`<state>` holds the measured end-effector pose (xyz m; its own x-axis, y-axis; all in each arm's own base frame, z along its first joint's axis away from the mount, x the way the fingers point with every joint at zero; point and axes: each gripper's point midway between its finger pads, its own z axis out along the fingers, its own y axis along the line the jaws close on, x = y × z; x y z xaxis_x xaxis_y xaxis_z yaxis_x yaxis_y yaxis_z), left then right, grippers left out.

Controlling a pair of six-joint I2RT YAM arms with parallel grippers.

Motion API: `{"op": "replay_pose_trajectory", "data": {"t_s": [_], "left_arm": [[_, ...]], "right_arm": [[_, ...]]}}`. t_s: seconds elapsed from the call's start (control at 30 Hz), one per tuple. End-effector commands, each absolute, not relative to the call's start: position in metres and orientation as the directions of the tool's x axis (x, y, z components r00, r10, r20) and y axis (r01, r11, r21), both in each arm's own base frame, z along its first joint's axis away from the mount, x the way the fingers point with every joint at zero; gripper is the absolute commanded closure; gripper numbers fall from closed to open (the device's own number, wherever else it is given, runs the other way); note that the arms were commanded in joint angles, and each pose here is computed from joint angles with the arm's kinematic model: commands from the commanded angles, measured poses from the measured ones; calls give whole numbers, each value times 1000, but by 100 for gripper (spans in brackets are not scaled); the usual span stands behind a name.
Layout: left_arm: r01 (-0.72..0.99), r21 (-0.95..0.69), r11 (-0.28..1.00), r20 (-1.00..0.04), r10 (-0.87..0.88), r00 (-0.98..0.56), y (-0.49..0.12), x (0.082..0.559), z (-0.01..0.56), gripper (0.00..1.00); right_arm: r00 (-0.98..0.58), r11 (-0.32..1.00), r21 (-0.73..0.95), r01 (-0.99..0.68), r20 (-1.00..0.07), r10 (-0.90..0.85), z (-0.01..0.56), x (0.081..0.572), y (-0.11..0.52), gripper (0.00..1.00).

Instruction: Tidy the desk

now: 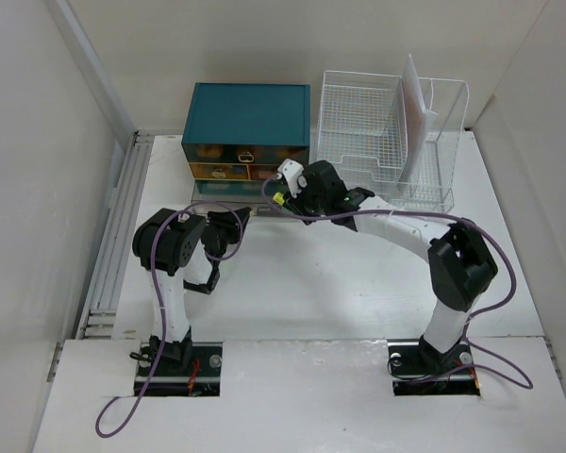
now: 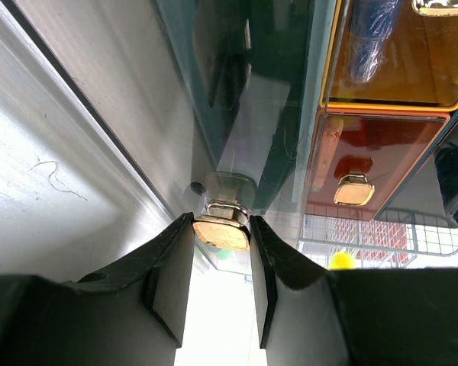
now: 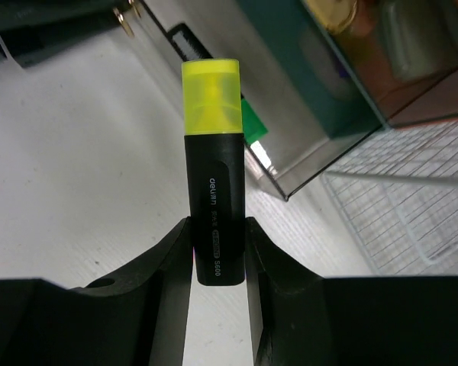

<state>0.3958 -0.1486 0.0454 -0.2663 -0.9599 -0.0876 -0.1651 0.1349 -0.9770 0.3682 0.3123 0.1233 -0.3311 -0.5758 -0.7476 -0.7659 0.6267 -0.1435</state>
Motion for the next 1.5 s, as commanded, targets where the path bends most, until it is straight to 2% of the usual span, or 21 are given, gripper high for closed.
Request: {"op": "replay_pose_trajectory", "data": {"t_s": [0.0, 0.2, 0.57, 0.63, 0.7, 0.87, 1.03, 1.17, 1.3, 1.47], "left_arm": [[184, -977, 106, -136, -978, -159, -128, 392, 126, 100], [184, -977, 106, -136, -978, -159, -128, 392, 126, 100], [185, -977, 105, -137, -976, -167, -129, 391, 126, 100], [185, -977, 105, -137, -976, -167, -129, 391, 126, 100], [185, -977, 105, -137, -976, -167, -129, 391, 126, 100], [195, -975, 103, -136, -977, -166, -130, 393, 129, 100], [217, -971, 98, -135, -977, -163, -131, 400, 134, 100], [221, -970, 97, -134, -978, -162, -134, 410, 134, 100], [226, -970, 96, -134, -978, -162, -137, 425, 140, 100], [223, -968, 118, -155, -975, -158, -142, 444, 147, 100]], "right_arm": [[-227, 615, -200, -763, -808, -544, 169, 390, 331, 94], [-197, 608, -218, -763, -817, -541, 177, 420, 352, 94], [-232, 541, -186, -820, -757, -611, 140, 446, 364, 91], [-232, 541, -186, -820, -757, -611, 140, 446, 364, 72], [-225, 536, -193, -822, -754, -617, 137, 446, 364, 60], [-195, 524, -189, -830, -782, -592, 158, 436, 363, 52], [-166, 511, -185, -840, -808, -566, 185, 421, 358, 51], [-81, 496, -196, -846, -872, -483, 240, 396, 350, 51], [-34, 470, -190, -862, -904, -427, 270, 370, 342, 51], [-2, 454, -188, -871, -922, -387, 285, 345, 330, 51]]}}
